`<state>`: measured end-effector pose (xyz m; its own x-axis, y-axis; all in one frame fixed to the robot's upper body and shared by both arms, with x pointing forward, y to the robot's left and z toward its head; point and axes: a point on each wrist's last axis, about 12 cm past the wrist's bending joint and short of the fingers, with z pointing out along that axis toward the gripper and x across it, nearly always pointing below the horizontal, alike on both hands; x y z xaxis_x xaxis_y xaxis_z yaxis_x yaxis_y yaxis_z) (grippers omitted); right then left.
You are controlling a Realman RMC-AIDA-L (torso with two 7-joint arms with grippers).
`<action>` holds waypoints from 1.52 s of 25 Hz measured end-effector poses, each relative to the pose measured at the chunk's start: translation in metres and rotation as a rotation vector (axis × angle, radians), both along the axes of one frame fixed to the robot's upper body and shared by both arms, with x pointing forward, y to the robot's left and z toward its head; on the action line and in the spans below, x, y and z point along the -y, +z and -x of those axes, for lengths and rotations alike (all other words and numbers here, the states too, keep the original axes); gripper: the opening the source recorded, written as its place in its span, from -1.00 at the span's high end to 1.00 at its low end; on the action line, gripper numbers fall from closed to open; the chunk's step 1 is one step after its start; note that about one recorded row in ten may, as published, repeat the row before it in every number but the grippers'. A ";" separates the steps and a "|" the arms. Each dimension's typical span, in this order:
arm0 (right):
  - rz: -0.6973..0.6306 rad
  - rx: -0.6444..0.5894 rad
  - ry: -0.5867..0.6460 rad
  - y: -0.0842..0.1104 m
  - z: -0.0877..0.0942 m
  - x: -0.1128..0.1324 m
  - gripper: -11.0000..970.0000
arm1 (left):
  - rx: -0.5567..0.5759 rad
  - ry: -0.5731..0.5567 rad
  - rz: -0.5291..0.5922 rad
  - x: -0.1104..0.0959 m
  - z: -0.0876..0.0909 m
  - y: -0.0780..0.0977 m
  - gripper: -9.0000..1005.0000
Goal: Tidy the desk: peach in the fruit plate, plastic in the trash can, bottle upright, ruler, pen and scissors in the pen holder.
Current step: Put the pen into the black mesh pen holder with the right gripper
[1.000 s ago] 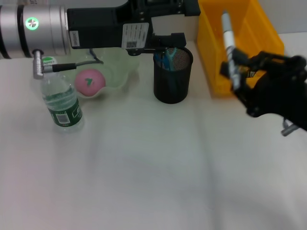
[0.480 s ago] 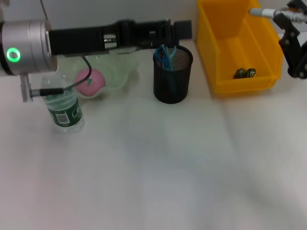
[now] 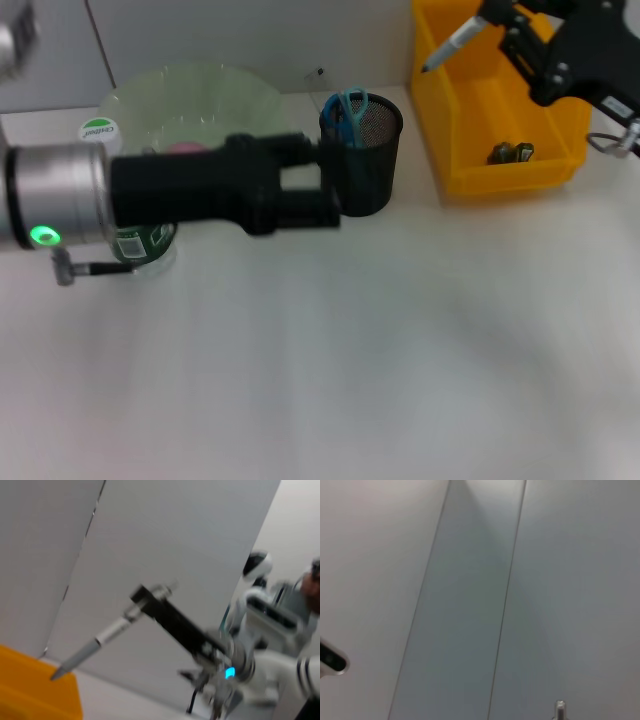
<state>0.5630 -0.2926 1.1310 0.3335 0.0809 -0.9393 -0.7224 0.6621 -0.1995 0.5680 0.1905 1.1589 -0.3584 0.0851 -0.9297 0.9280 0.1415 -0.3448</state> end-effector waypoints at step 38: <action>0.141 -0.357 -0.068 -0.035 -0.060 -0.075 0.39 | 0.142 0.008 -0.192 0.021 0.010 -0.043 -0.55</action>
